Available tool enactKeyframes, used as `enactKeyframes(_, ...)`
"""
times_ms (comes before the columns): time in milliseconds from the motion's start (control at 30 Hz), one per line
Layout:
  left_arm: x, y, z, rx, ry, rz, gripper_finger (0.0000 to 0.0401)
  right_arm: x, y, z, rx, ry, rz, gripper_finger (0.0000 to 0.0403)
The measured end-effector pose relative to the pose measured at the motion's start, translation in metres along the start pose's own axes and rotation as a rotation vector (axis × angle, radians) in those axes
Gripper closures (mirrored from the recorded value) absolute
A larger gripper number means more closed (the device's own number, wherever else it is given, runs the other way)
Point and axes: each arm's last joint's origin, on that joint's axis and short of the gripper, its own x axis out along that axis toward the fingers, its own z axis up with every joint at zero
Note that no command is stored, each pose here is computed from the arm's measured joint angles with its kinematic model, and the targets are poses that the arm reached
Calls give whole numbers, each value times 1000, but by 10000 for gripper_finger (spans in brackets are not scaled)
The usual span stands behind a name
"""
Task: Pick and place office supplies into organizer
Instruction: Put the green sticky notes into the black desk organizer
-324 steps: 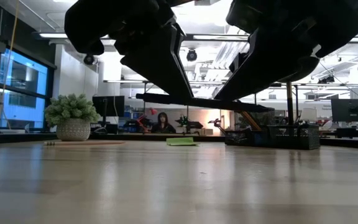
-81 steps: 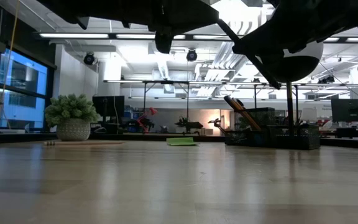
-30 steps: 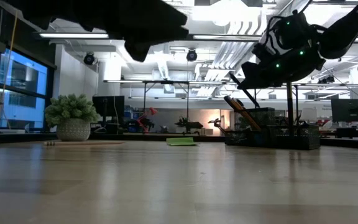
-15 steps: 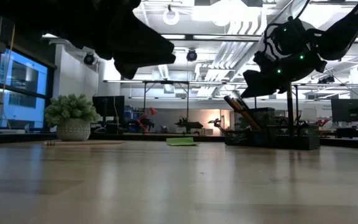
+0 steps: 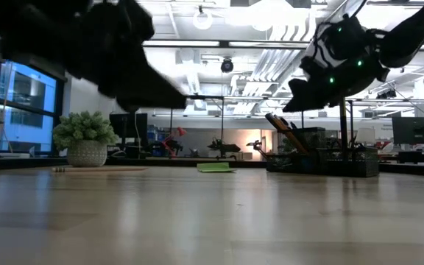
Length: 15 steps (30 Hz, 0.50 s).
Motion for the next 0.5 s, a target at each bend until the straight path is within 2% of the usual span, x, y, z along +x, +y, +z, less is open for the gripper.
enactKeyframes(100, 1, 14, -9, -31, 59, 174, 279, -11, 10, 9, -9, -59, 59, 257)
enactKeyframes(200, 4, 32, -15, -100, 152, 286, 279, -25, 22, 18, -13, -117, 153, 261)
enactKeyframes(333, 9, 49, -15, -176, 305, 332, 279, -44, 39, 25, -20, -167, 318, 262)
enactKeyframes(500, 9, 48, -7, -108, 307, 304, 279, -59, 63, 20, -28, -134, 457, 263)
